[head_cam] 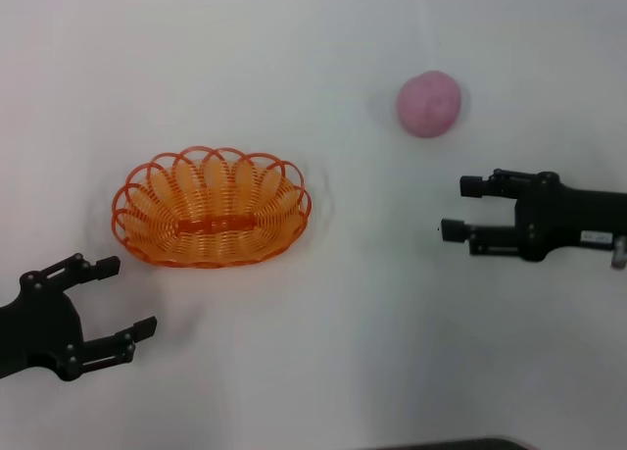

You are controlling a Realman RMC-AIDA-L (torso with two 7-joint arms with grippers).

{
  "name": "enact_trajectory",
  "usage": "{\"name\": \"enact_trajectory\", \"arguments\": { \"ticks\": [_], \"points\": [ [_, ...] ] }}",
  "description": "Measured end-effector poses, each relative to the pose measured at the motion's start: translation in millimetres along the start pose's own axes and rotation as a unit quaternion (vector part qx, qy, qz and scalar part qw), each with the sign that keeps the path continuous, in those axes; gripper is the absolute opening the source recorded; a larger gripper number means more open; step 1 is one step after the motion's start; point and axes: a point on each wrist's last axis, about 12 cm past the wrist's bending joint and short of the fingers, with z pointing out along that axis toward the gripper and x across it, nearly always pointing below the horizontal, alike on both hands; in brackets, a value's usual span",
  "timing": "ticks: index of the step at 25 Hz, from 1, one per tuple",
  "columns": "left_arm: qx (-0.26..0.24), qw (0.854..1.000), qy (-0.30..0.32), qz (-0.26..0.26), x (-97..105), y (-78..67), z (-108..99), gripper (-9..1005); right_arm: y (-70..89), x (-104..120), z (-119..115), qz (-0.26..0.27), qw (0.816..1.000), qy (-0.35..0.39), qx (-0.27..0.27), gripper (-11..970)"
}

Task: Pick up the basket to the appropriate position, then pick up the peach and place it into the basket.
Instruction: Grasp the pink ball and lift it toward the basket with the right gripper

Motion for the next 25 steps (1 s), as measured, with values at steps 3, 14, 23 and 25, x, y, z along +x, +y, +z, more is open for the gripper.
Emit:
{"name": "enact_trajectory", "arguments": {
  "ticks": [3,14,23,25],
  "points": [
    [0.002,1.000,-0.002,0.000,-0.4,-0.5,0.0,849,-6.4,-12.8,-4.7,0.055,0.998,0.011,0.002,821],
    [0.000,1.000,0.002,0.010,1.5,-1.2,-0.7,850,-31.5,-69.7,-5.2,0.198,0.974,0.108,0.036,823],
    [0.003,1.000,0.010,0.009,3.6,-2.5,-2.0,850,-43.0,-111.3,-2.9,0.233,0.954,0.163,0.097,823],
    [0.004,1.000,0.011,0.009,3.8,-2.7,-2.0,850,-44.3,-118.6,0.6,0.241,0.950,0.170,0.104,824]
  ]
}}
